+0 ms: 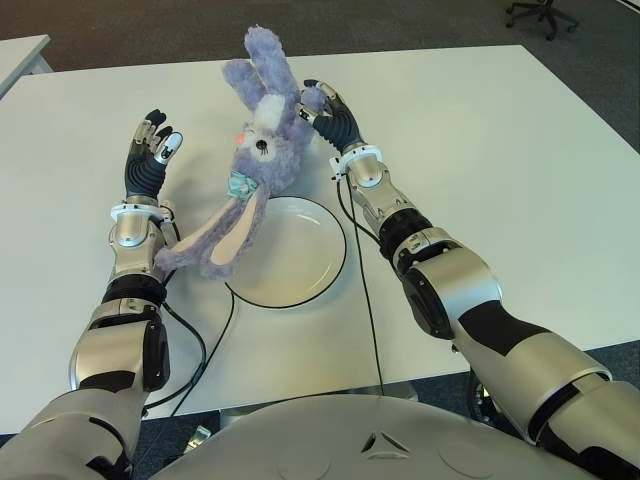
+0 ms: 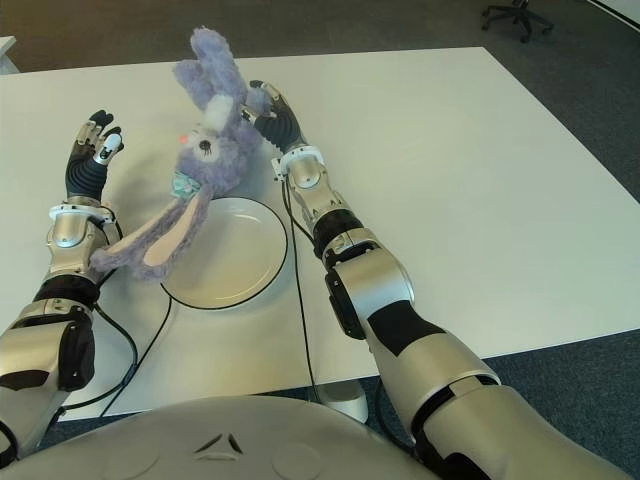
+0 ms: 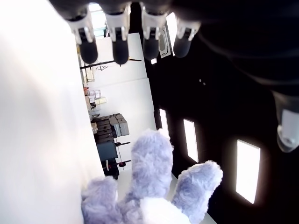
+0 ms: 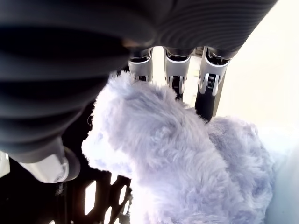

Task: Put the doll into the plate.

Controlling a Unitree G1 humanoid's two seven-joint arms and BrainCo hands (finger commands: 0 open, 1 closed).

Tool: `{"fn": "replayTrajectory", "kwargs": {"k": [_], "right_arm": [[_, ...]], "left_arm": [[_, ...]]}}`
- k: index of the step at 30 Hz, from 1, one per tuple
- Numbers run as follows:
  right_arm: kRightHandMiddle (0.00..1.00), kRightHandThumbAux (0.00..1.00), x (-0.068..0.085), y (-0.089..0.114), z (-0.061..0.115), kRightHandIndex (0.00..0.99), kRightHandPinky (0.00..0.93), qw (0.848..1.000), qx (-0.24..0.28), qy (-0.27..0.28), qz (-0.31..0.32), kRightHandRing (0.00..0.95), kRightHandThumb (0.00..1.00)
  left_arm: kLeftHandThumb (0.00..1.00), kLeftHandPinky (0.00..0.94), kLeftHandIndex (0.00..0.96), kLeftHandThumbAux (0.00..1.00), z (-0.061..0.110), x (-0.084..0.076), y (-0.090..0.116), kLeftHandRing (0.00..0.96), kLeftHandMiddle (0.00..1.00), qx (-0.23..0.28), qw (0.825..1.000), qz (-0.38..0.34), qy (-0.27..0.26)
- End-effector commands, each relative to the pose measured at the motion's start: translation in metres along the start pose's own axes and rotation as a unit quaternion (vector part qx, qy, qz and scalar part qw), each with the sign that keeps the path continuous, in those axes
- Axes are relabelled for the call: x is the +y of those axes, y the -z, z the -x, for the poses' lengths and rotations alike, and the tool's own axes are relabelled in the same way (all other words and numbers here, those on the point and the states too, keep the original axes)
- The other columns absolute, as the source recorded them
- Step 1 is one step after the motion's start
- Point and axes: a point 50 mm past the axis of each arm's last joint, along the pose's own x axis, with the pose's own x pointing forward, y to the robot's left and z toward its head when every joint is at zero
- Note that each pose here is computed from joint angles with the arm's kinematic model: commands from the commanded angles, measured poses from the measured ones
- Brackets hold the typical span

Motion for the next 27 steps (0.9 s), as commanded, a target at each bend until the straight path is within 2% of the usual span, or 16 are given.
{"fn": "replayTrajectory", "kwargs": {"k": [1, 3, 4, 5, 7, 8, 9, 12, 27], "right_arm": [[0.234, 0.579, 0.0667, -0.0140, 0.0056, 0.189, 0.306, 0.995, 0.005, -0.050, -0.083, 0.242, 0.589], [0.282, 0.603, 0.0666, -0.0136, 0.0055, 0.242, 0.350, 0.995, 0.009, -0.045, -0.086, 0.292, 0.661], [0.411, 0.664, 0.0664, -0.0135, 0.0055, 0.366, 0.395, 0.995, 0.010, -0.041, -0.090, 0.361, 0.795], [0.445, 0.678, 0.0664, -0.0136, 0.0056, 0.398, 0.411, 0.995, 0.010, -0.038, -0.095, 0.383, 0.829], [0.436, 0.667, 0.0664, -0.0138, 0.0056, 0.394, 0.433, 0.994, 0.010, -0.035, -0.100, 0.487, 0.928], [0.436, 0.667, 0.0663, -0.0139, 0.0058, 0.394, 0.434, 0.994, 0.008, -0.035, -0.102, 0.495, 0.935], [0.426, 0.669, 0.0662, -0.0139, 0.0059, 0.382, 0.514, 0.994, 0.007, -0.035, -0.104, 0.477, 0.983], [0.422, 0.671, 0.0661, -0.0145, 0.0061, 0.377, 0.546, 0.994, 0.002, -0.038, -0.106, 0.477, 0.999], [0.422, 0.671, 0.0649, -0.0159, 0.0056, 0.373, 0.553, 0.994, -0.008, -0.048, -0.098, 0.489, 1.000]], "left_arm": [[0.000, 0.098, 0.000, 0.446, 0.0472, -0.0141, 0.0539, 0.092, 0.076, 0.114, 0.993, 0.005, 0.014], [0.000, 0.102, 0.000, 0.444, 0.0472, -0.0137, 0.0539, 0.094, 0.076, 0.114, 0.993, 0.005, 0.014], [0.000, 0.103, 0.000, 0.444, 0.0472, -0.0136, 0.0540, 0.095, 0.076, 0.114, 0.993, 0.006, 0.014], [0.000, 0.103, 0.000, 0.444, 0.0473, -0.0135, 0.0539, 0.094, 0.075, 0.114, 0.993, 0.005, 0.015], [0.000, 0.102, 0.000, 0.445, 0.0473, -0.0132, 0.0538, 0.094, 0.075, 0.113, 0.993, 0.005, 0.015], [0.000, 0.102, 0.000, 0.445, 0.0472, -0.0133, 0.0537, 0.094, 0.075, 0.113, 0.994, 0.005, 0.015], [0.000, 0.102, 0.000, 0.445, 0.0472, -0.0134, 0.0536, 0.095, 0.076, 0.112, 0.994, 0.005, 0.015], [0.000, 0.105, 0.000, 0.442, 0.0472, -0.0135, 0.0536, 0.096, 0.077, 0.112, 0.994, 0.004, 0.015], [0.000, 0.100, 0.000, 0.442, 0.0459, -0.0133, 0.0529, 0.091, 0.074, 0.111, 0.994, 0.004, 0.017]]}}
